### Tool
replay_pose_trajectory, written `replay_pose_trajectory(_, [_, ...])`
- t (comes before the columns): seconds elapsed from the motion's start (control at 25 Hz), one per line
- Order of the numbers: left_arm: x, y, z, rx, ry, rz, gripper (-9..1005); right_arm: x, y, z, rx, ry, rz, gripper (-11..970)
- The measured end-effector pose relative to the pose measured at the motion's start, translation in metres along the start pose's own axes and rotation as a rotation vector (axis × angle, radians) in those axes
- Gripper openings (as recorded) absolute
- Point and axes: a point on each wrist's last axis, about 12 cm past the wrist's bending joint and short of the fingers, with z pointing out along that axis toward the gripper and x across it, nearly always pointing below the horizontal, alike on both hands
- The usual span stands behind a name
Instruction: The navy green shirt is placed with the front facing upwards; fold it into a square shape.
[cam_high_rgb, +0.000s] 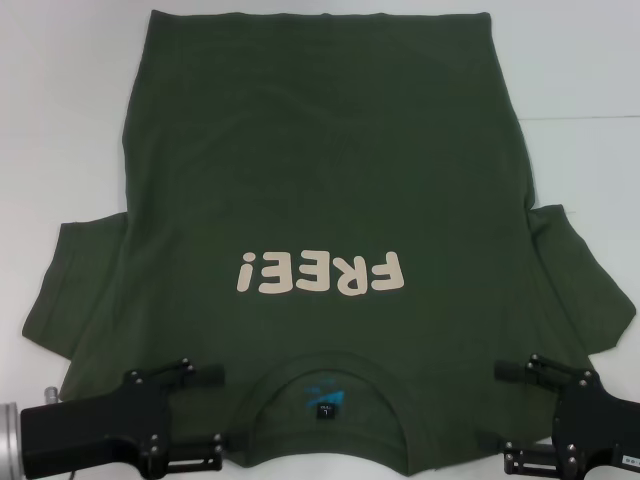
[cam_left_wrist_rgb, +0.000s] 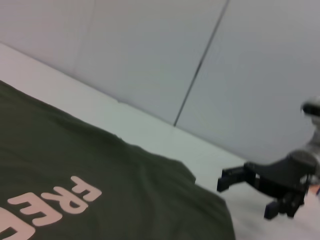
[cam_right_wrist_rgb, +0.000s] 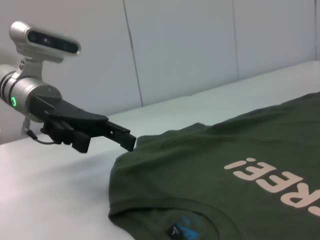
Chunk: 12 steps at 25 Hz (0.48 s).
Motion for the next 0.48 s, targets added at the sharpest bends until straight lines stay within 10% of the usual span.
replay_pose_trajectory(0.48, [0.0017, 0.0022, -0.0063, -0.078, 0.032, 0.169, 890, 0.0058, 0.0004, 0.0038, 0.001, 0.044, -0.012, 915])
